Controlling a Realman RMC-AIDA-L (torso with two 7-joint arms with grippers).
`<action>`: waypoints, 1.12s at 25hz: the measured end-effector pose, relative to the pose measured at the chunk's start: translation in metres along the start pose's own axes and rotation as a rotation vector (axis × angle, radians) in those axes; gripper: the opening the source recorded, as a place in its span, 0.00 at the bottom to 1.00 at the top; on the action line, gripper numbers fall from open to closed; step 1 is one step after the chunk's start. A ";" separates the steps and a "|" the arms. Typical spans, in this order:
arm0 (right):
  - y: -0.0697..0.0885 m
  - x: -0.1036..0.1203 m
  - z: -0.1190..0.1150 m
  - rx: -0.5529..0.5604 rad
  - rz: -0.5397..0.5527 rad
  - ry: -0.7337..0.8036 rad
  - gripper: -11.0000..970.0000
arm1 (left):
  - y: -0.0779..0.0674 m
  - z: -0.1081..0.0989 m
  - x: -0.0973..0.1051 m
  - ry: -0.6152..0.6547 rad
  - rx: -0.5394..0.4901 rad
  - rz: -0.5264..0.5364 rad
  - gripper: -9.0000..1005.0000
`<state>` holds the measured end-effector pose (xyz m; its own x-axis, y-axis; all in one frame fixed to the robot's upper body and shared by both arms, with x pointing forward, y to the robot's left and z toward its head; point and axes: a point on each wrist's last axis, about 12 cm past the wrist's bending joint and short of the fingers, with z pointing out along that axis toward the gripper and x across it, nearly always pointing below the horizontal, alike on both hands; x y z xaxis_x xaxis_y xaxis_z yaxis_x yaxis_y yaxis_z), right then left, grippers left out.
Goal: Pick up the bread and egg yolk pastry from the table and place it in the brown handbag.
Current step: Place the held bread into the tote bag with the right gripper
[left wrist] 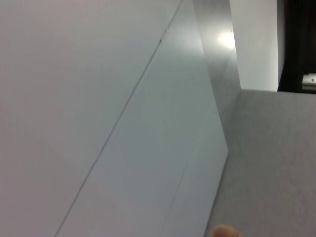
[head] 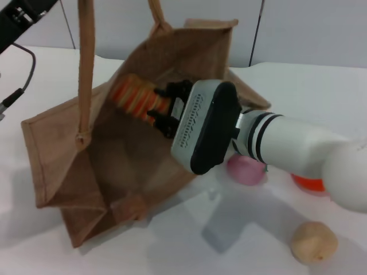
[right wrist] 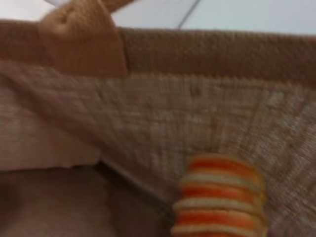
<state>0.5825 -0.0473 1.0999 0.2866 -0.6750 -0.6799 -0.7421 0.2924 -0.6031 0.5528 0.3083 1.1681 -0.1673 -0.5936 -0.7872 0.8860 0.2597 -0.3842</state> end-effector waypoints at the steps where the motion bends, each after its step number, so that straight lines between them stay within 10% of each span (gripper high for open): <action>1: 0.001 0.001 0.000 0.016 -0.007 -0.004 0.31 | 0.000 -0.002 0.000 -0.007 -0.006 0.001 0.18; 13: 0.011 -0.004 -0.010 0.054 0.028 -0.051 0.80 | 0.005 -0.037 -0.008 -0.129 -0.191 0.058 0.18; 28: -0.006 0.004 -0.056 -0.127 0.212 -0.049 0.92 | 0.027 -0.067 0.003 -0.205 -0.524 0.131 0.19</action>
<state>0.5545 -0.0900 1.1241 0.1432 -0.5728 -0.8071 -0.8580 0.3345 -0.3897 0.5473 0.3647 1.1234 0.0630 -0.6531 -0.7547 0.5525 0.6526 -0.5185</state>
